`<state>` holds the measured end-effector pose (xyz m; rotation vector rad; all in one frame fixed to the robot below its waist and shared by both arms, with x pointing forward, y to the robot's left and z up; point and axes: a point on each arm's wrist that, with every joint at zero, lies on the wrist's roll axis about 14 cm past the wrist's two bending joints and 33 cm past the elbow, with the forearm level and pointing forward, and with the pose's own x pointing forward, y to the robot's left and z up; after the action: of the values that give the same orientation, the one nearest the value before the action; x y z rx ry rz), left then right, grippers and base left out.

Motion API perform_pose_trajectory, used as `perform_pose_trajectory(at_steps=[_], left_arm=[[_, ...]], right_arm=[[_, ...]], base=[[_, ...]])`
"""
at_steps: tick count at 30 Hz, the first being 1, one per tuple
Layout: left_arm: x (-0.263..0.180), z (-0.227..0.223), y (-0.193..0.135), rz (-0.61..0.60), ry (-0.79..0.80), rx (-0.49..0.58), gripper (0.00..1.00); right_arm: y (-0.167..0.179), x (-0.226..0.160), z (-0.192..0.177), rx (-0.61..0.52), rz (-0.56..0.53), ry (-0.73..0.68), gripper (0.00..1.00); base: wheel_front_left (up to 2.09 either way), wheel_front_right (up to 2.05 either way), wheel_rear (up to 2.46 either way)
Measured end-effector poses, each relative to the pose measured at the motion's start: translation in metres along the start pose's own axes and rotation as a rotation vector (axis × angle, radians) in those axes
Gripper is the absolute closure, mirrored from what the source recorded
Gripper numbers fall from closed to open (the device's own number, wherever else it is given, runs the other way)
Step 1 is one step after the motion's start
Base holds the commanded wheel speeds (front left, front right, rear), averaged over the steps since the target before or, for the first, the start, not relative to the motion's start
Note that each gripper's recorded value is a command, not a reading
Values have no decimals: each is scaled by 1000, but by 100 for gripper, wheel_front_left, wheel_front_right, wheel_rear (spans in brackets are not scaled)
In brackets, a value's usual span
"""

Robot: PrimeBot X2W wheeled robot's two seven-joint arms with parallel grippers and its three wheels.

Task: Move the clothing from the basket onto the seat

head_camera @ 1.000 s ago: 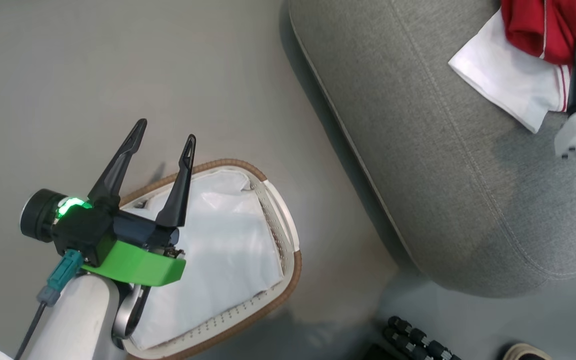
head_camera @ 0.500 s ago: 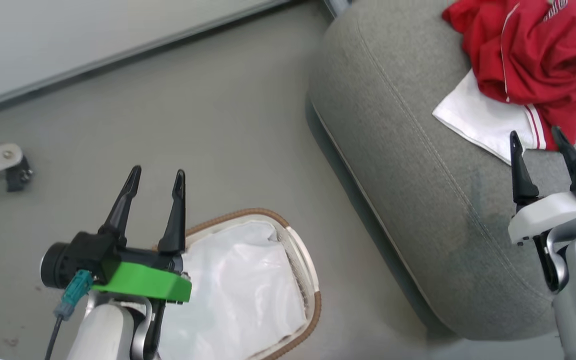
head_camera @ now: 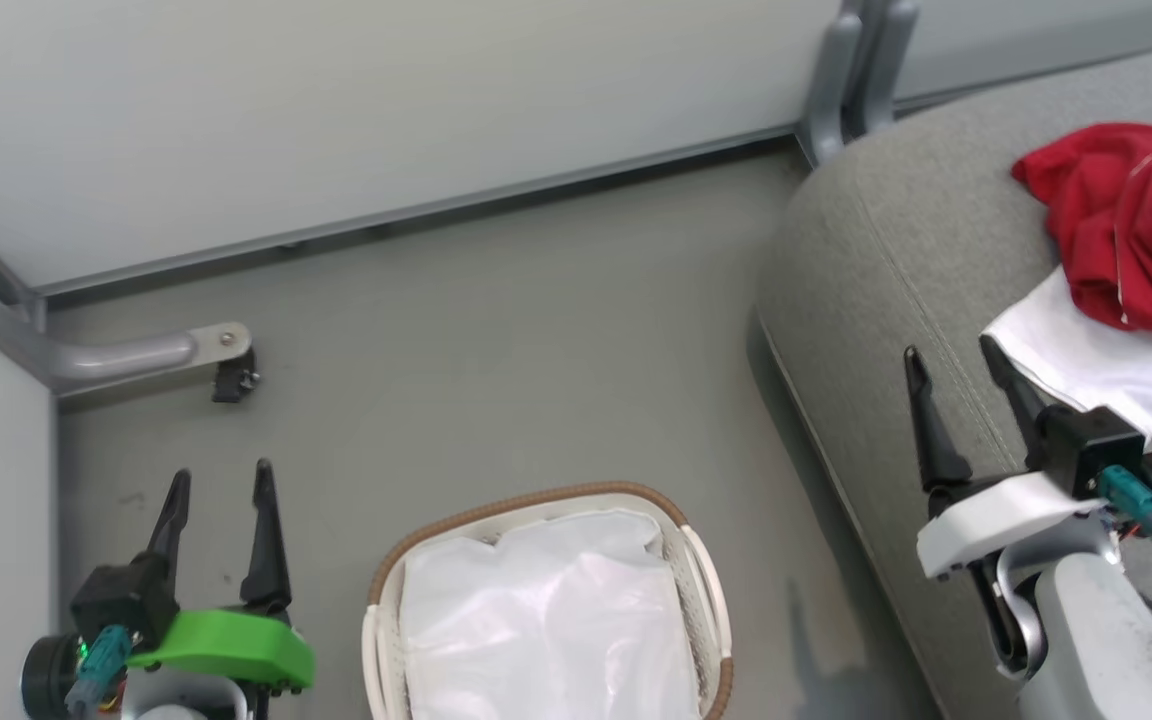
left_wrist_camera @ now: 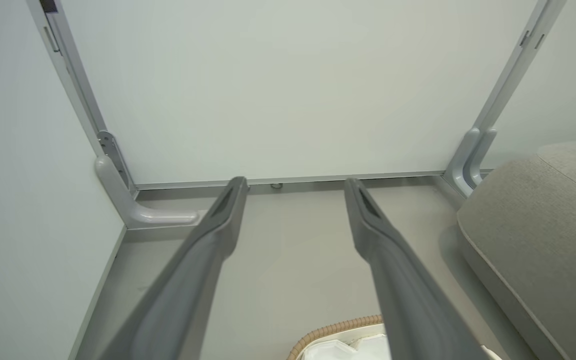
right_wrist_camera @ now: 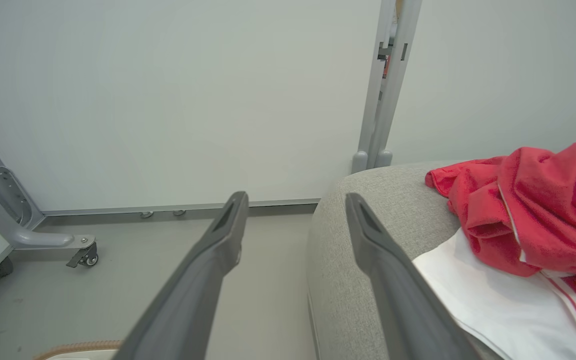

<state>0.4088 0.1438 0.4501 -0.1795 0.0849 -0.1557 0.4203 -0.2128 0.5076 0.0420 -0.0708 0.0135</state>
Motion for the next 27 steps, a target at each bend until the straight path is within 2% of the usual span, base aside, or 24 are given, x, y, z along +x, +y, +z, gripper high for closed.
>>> perform_pose_trajectory(at_steps=[8, 16, 21, 22, 27], left_arm=[[-39, 6, 46, 158, -8, 22, 0], [-66, 6, 55, 206, -19, 5, 0], [-77, -1, 52, 211, -10, -42, 0], [-79, -2, 51, 209, -7, -51, 100], [-84, -18, 51, 224, 44, -79, 100]], right_arm=[[47, -9, 7, 53, 99, -23, 0], [63, -30, -6, 91, 129, 18, 0], [65, -42, -15, 127, 126, 46, 0], [65, -43, -16, 131, 125, 48, 100], [65, -52, -34, 151, 113, 107, 100]], base=[[0, 0, 0], [0, 0, 0], [0, 0, 0], [0, 0, 0], [0, 0, 0]])
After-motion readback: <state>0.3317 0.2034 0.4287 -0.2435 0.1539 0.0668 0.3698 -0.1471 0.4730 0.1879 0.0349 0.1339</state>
